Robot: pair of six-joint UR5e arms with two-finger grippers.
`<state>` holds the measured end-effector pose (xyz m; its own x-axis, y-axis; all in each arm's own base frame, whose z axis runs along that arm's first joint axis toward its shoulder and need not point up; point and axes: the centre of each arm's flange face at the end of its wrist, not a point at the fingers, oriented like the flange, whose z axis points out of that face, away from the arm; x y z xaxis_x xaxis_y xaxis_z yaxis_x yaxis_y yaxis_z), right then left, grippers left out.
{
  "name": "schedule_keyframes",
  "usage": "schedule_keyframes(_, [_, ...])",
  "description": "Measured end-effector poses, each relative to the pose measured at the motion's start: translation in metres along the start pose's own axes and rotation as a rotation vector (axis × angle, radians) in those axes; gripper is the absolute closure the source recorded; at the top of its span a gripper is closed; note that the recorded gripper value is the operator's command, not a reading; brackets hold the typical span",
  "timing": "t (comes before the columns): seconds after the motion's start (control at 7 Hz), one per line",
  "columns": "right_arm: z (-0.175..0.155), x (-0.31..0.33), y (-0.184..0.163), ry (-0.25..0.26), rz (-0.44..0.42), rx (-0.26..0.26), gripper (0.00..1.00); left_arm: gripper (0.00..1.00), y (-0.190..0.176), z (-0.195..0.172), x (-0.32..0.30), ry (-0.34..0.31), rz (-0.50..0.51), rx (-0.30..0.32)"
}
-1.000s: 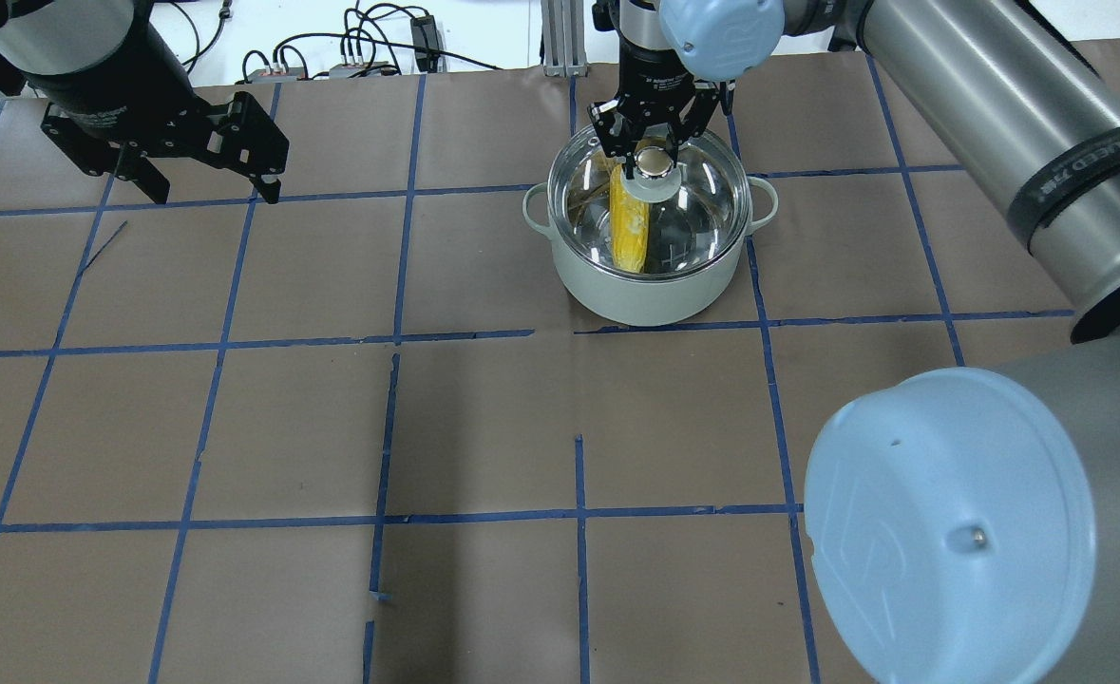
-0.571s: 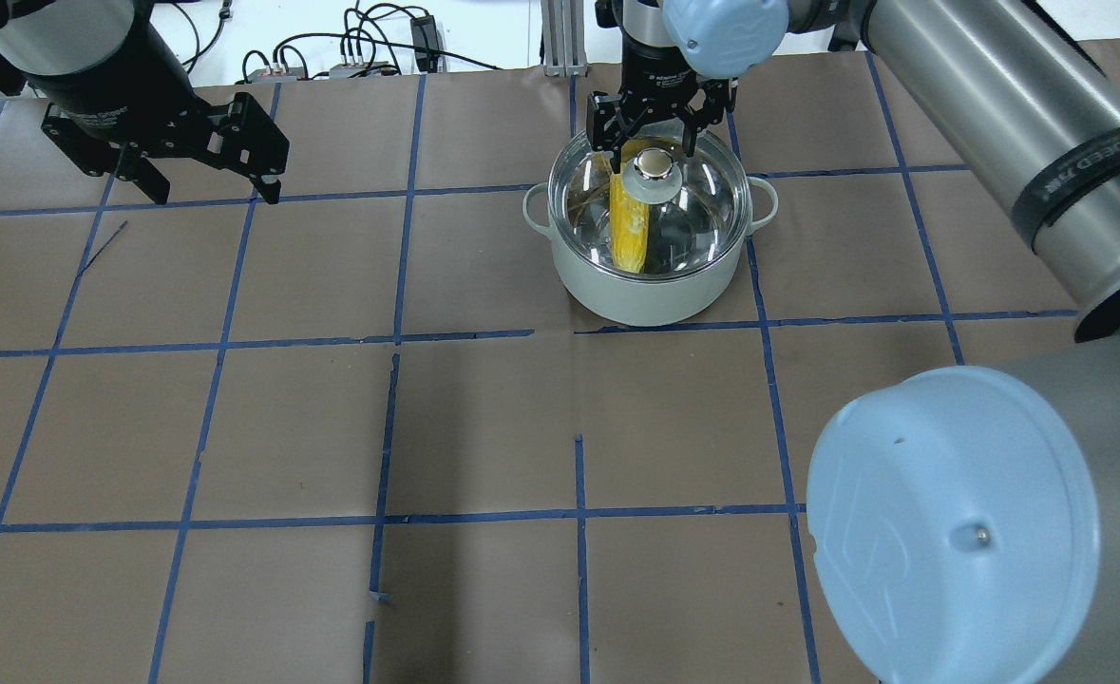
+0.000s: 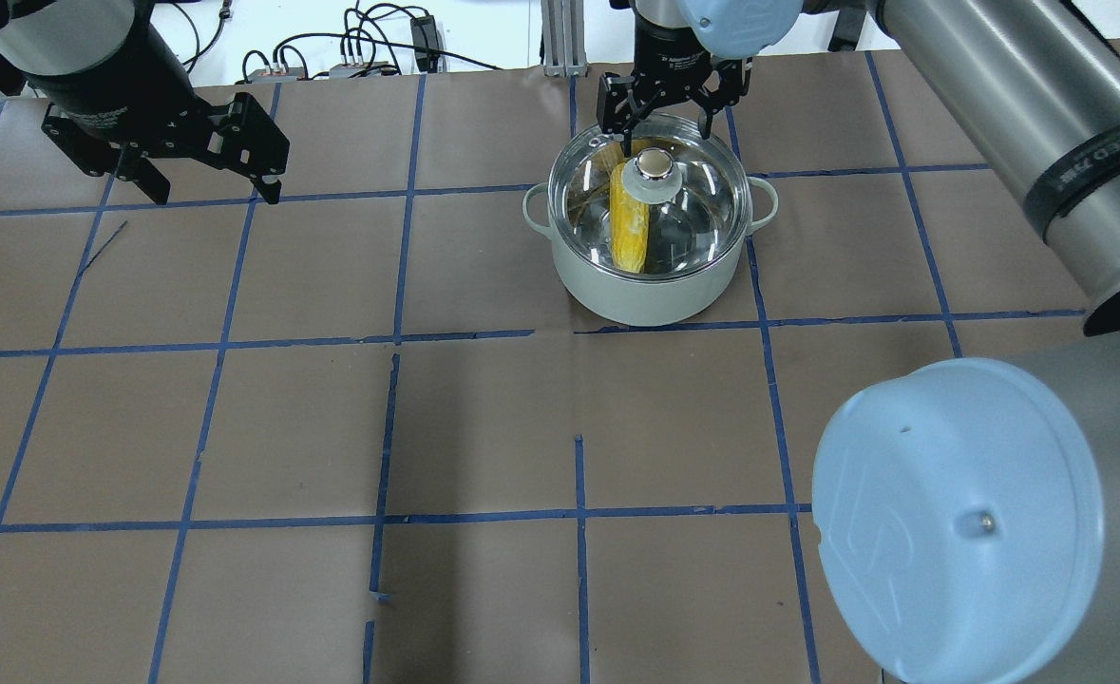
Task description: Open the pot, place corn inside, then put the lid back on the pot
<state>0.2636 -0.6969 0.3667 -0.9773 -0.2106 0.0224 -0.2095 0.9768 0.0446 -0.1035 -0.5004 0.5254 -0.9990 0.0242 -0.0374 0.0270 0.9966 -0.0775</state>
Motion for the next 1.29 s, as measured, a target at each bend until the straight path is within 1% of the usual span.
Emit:
schedule_keyframes(0.14, [-0.003, 0.003, 0.0, 0.009, 0.003, 0.002, 0.0, 0.0, 0.0, 0.0, 0.0, 0.0, 0.0, 0.0])
schedule_keyframes(0.29, [-0.016, 0.008, 0.004, 0.014, 0.006, 0.01, 0.0, 0.0, 0.0, 0.0, 0.0, 0.0, 0.0, 0.0])
schedule_keyframes(0.43, [-0.045, 0.014, 0.013, 0.016, 0.013, 0.028, 0.0, 0.0, 0.0, 0.0, 0.0, 0.0, 0.0, 0.0])
schedule_keyframes(0.71, [-0.124, 0.028, 0.05, 0.019, 0.023, 0.074, 0.0, 0.0, 0.0, 0.0, 0.0, 0.0, 0.0, 0.0])
schedule_keyframes(0.86, [-0.154, 0.033, 0.072, 0.021, 0.023, 0.087, 0.01, 0.0, 0.0, 0.0, 0.0, 0.0, 0.0, 0.0])
schedule_keyframes(1.14, [-0.198, 0.042, 0.115, 0.043, 0.023, 0.09, 0.02, 0.0, 0.0, 0.0, 0.0, 0.0, 0.0, 0.0])
schedule_keyframes(1.29, [-0.207, 0.058, 0.141, 0.042, 0.032, 0.075, 0.02, 0.0, 0.0, 0.0, 0.0, 0.0, 0.0, 0.0])
